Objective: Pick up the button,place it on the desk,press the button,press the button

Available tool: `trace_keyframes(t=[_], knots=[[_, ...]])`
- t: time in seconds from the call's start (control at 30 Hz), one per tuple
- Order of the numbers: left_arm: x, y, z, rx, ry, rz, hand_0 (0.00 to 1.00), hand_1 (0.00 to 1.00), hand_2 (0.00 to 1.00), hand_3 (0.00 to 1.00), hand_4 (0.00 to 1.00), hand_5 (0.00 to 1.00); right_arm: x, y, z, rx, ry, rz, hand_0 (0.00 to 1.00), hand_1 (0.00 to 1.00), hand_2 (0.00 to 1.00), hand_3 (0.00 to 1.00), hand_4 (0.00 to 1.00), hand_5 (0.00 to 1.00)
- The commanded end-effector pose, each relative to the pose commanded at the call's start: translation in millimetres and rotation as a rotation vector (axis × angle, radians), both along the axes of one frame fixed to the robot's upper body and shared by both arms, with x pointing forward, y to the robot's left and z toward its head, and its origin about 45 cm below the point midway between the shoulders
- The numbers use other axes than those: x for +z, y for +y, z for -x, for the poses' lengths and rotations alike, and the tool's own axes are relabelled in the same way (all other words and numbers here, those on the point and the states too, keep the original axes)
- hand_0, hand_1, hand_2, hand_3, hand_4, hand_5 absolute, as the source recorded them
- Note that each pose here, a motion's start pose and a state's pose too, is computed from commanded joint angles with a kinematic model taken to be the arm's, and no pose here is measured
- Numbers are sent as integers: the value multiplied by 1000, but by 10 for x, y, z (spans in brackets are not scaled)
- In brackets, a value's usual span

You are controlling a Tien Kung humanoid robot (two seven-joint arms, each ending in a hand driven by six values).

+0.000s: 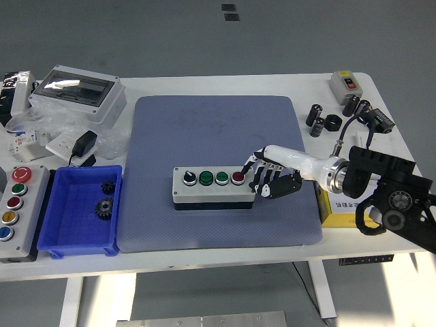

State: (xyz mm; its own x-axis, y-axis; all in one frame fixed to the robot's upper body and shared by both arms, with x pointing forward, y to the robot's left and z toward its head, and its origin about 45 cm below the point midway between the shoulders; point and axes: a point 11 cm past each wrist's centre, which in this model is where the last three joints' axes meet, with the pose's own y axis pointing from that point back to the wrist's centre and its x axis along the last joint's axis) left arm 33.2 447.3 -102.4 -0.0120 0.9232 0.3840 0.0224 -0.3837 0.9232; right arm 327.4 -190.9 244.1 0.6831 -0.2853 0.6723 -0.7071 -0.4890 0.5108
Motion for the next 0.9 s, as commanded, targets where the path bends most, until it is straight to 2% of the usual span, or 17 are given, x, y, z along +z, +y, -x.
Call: trace_keyframes(t=[0.43,0.6,0.9], knots=[[-1,-5,-10,-4,0,2,620,589,524,582,645,99,-268,-1,-173,-73,21,-8,38,110,202,659,597,2],[-1,-8,-19,-6,-3,2,620,590,520,582,649,106,-324,2,-194,-84,24,-6,31,104,202,657,594,2],[0,-5,-24,-7,-5,2,621,589,518,582,648,110,-450,27,-156,-82,30,17,22,98,200,652,590,2]])
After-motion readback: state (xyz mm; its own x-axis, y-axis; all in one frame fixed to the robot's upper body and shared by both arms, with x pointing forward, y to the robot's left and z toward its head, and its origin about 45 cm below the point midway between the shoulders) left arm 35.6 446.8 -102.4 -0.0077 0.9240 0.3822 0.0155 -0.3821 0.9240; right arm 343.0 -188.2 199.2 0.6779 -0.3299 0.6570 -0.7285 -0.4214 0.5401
